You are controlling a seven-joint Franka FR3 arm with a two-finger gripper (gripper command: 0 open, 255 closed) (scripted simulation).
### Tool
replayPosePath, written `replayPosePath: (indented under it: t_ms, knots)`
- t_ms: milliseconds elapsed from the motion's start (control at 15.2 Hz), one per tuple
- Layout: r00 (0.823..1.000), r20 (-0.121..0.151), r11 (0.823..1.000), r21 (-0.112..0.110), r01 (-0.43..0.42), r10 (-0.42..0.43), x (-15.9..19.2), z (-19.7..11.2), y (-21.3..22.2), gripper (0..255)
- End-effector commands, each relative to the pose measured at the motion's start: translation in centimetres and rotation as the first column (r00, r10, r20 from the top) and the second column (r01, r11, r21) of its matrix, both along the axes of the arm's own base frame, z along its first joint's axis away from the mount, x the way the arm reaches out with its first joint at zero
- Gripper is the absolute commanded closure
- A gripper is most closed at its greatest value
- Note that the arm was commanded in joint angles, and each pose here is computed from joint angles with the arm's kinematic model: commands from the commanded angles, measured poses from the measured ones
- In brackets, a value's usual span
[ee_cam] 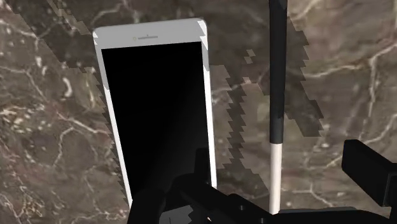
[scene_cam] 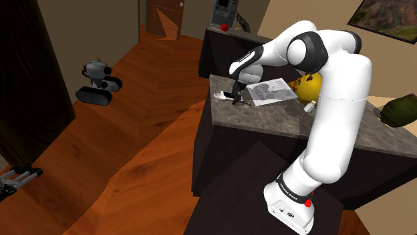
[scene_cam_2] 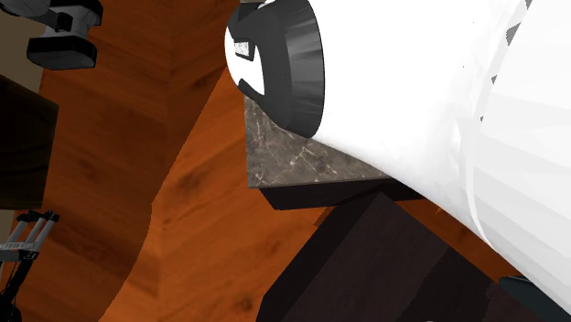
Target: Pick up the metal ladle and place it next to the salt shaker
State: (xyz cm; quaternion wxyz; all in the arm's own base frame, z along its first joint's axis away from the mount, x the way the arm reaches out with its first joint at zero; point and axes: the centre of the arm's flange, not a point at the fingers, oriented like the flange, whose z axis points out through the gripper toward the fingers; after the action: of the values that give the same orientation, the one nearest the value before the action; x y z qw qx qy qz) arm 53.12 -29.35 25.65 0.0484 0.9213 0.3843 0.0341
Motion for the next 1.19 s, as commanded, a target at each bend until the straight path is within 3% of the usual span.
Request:
replayPosePath:
  t_ms: [0,66,660,1122]
  knots:
    - [1.000,0.000,1.000,0.000,0.000,0.000,0.0,0.0,0.0,0]
    - [1.000,0.000,1.000,0.000,0.000,0.000,0.0,0.0,0.0,255]
    - [1.000,0.000,1.000,0.000,0.000,0.000,0.0,0.0,0.0,255]
    - [1.000,0.000,1.000,0.000,0.000,0.000,0.0,3.7,0.0,255]
